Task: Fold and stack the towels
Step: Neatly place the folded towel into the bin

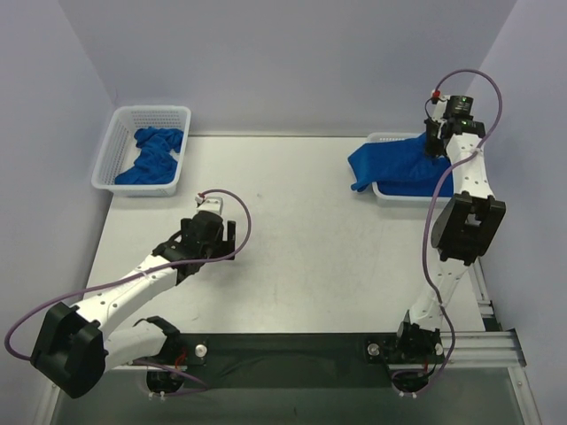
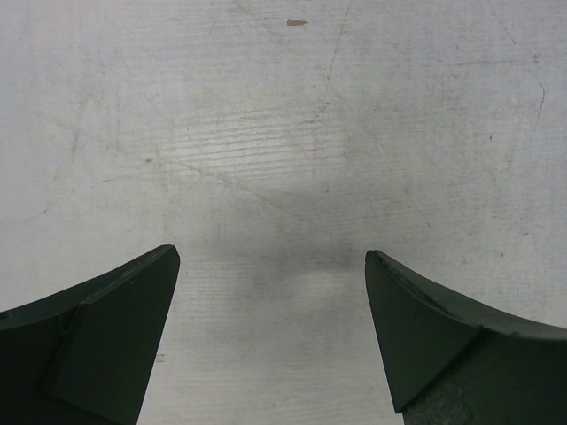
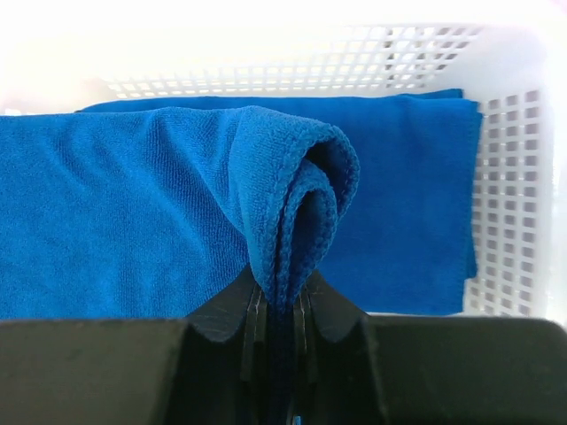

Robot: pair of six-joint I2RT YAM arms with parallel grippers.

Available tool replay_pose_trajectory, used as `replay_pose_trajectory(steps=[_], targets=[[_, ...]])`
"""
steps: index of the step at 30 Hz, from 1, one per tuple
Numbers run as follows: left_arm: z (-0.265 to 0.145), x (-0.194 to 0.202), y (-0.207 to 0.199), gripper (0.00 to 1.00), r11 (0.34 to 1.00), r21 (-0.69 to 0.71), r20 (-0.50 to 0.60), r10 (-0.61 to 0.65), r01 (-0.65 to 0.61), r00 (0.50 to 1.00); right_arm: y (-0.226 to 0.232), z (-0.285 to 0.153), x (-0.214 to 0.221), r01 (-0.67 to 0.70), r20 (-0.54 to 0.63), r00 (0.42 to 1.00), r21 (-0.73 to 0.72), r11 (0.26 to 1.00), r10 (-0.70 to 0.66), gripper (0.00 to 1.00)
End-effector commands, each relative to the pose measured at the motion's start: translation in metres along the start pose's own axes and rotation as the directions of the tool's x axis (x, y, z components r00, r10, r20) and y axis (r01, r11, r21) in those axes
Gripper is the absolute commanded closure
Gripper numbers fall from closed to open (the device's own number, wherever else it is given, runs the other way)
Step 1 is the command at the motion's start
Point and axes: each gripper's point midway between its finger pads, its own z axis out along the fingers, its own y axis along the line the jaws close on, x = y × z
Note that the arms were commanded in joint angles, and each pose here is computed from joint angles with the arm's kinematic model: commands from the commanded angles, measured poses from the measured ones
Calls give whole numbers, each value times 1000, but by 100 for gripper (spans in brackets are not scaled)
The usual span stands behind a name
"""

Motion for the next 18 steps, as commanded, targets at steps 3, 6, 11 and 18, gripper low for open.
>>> replay_pose_trajectory(steps=[3, 6, 11, 18], targets=[[2, -7, -2, 3, 1000, 9, 24, 0, 0, 1000, -38, -11, -15, 27, 48, 998, 116, 993, -33, 100], [3, -5, -2, 3, 1000, 7, 18, -1, 1, 1000, -43, -8, -11, 22, 41, 999, 134, 991, -28, 100], [4, -5, -1, 2, 1000, 3, 10, 7, -7, 1000, -53, -4, -10, 7, 48, 999, 169, 986, -15, 100], [4, -1, 0, 3, 1000, -4, -2, 8, -8, 1000, -58, 3, -7, 3, 45, 999, 183, 983, -12, 100]])
